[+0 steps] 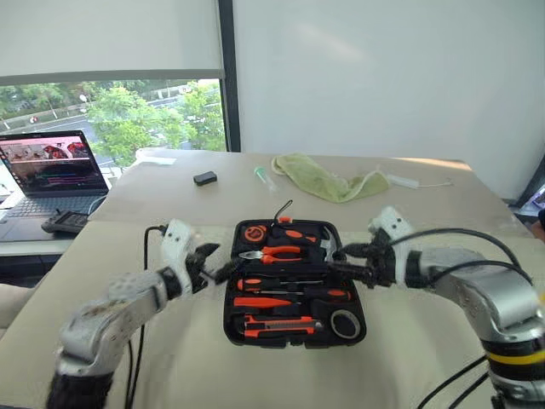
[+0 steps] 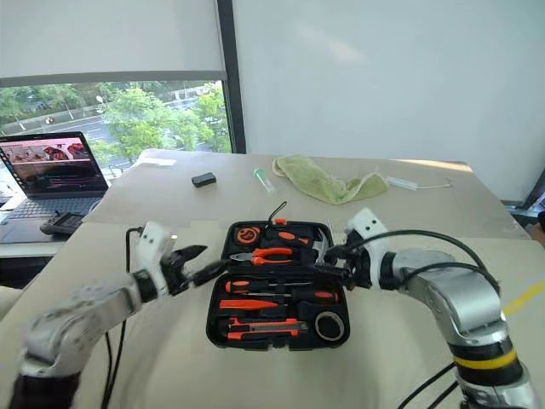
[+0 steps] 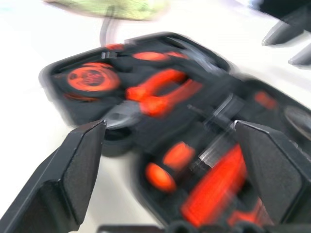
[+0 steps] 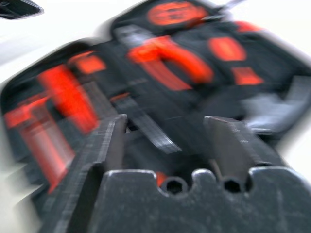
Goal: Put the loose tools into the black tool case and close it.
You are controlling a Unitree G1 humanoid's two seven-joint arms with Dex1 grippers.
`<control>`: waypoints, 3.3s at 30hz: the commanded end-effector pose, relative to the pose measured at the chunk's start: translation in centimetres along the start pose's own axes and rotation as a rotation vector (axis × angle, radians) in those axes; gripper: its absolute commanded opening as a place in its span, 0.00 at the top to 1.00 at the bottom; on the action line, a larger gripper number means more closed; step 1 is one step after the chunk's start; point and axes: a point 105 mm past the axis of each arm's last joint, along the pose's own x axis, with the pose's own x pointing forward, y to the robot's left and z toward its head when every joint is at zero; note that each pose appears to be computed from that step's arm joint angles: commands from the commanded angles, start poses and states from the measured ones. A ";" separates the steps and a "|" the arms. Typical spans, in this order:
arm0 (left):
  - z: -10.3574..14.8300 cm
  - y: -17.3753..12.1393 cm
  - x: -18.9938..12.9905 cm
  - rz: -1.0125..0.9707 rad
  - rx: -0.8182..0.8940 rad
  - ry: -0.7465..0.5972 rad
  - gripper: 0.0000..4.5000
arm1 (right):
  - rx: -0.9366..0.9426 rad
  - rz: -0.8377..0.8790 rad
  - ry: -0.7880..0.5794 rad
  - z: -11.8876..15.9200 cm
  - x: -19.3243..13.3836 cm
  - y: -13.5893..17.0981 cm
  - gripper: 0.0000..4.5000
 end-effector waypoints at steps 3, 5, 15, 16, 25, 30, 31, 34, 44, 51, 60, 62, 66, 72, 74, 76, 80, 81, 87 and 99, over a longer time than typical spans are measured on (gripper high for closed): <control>0.8 2.8 2.3 0.264 0.003 0.092 0.00 | 0.012 -0.208 0.063 -0.1 0.9 -4.4 0.01; 0.3 3.7 3.4 0.304 -0.019 0.158 0.00 | 0.057 -0.242 0.113 -1.0 1.4 -5.6 0.01; -2.6 3.7 5.3 0.258 -0.063 0.338 0.11 | 0.162 -0.151 0.206 -2.2 4.6 -5.6 0.06; -2.7 3.5 5.4 0.244 -0.079 0.348 0.16 | 0.155 -0.144 0.216 -2.4 4.8 -5.5 0.13; -2.0 2.6 5.8 0.171 -0.144 0.314 0.92 | 0.092 -0.096 0.119 -1.1 5.0 -4.7 0.79; 1.2 2.4 6.8 0.105 -0.128 0.118 1.00 | 0.002 -0.074 -0.096 1.5 4.5 -3.8 0.99; 1.9 2.0 7.0 0.075 -0.116 0.080 1.00 | -0.028 -0.072 -0.126 1.9 4.4 -3.6 0.99; 3.9 1.1 7.7 -0.006 -0.089 -0.012 1.00 | -0.076 -0.075 -0.213 3.0 4.1 -3.3 0.99; 6.9 -2.2 6.3 -0.265 0.331 -0.298 1.00 | -0.294 -0.135 -0.386 4.7 2.5 -2.6 0.99; 3.4 -3.9 2.2 -0.460 0.569 -0.299 1.00 | -0.493 -0.087 -0.414 2.8 -0.1 1.2 0.99; -0.4 -3.1 -0.8 -0.564 0.775 -0.206 1.00 | -0.695 -0.011 -0.345 0.0 -2.1 4.7 0.99; -2.3 -2.1 -2.3 -0.600 0.839 -0.128 1.00 | -0.783 0.019 -0.282 -1.5 -3.0 5.6 0.99; -4.5 -0.1 -4.3 -0.612 0.894 -0.029 1.00 | -0.894 0.067 -0.166 -4.2 -4.5 6.3 0.99; -5.7 3.6 -6.3 -0.513 0.720 0.087 1.00 | -0.877 0.001 -0.001 -6.9 -7.0 3.9 0.99; -6.1 4.4 -6.8 -0.493 0.661 0.119 1.00 | -0.888 -0.018 0.034 -7.3 -7.7 3.2 0.82; -6.4 5.3 -7.3 -0.466 0.600 0.153 1.00 | -0.878 -0.014 0.072 -7.8 -8.4 2.9 0.69; -6.8 6.3 -8.1 -0.443 0.497 0.202 1.00 | -0.859 0.051 0.137 -9.4 -9.5 3.6 0.55; -6.9 6.5 -8.3 -0.439 0.476 0.211 1.00 | -0.820 0.049 0.133 -9.5 -9.7 3.8 0.55; -7.8 7.5 -10.0 -0.444 0.391 0.271 1.00 | -0.633 0.020 0.074 -9.1 -10.0 4.5 0.55; -5.4 6.2 -7.7 -0.390 0.295 0.162 1.00 | -0.311 0.387 0.098 -10.4 -8.4 12.1 0.99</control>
